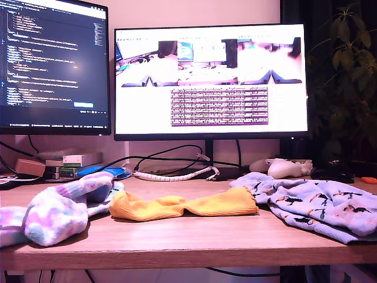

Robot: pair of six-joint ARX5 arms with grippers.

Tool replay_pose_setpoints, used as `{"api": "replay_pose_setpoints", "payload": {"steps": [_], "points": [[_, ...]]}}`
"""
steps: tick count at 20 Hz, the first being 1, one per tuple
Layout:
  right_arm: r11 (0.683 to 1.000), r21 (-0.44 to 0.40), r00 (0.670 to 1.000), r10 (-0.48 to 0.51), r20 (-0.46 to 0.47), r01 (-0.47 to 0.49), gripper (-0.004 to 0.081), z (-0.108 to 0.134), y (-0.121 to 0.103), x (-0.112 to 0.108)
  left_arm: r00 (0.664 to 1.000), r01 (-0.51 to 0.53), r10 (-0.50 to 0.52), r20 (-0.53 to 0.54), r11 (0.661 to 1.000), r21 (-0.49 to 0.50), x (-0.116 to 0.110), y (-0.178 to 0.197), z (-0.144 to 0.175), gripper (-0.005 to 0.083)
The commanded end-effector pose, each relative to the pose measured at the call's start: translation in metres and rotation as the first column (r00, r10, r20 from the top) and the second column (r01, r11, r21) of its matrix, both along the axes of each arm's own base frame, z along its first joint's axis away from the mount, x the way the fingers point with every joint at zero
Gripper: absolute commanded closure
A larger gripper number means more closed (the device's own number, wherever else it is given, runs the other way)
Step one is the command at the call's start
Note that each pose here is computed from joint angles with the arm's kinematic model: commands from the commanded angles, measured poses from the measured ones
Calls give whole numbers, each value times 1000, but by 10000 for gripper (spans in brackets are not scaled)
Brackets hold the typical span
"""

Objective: Pair up the socks based on colour and pattern, by placing them on top of one another

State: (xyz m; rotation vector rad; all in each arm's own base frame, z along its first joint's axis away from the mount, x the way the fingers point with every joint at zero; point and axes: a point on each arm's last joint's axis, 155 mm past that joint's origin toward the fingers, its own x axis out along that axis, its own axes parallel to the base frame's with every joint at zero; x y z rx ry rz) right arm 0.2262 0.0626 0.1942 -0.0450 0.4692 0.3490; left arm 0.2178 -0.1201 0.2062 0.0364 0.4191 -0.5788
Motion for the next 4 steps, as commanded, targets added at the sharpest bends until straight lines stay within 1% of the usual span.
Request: {"api": "replay_pose_setpoints", "payload": {"steps": [1,4], "points": [[1000,-2,1000,2,-29,-2,783,-10,0,-2,1000,3,-3,-21,1000,11,-2,0,-8,792],[1000,-4,999,2,-47,-2,783,-13,0,-4,998,4,-2,-58,1000,22,-6,2,-16,792]]}}
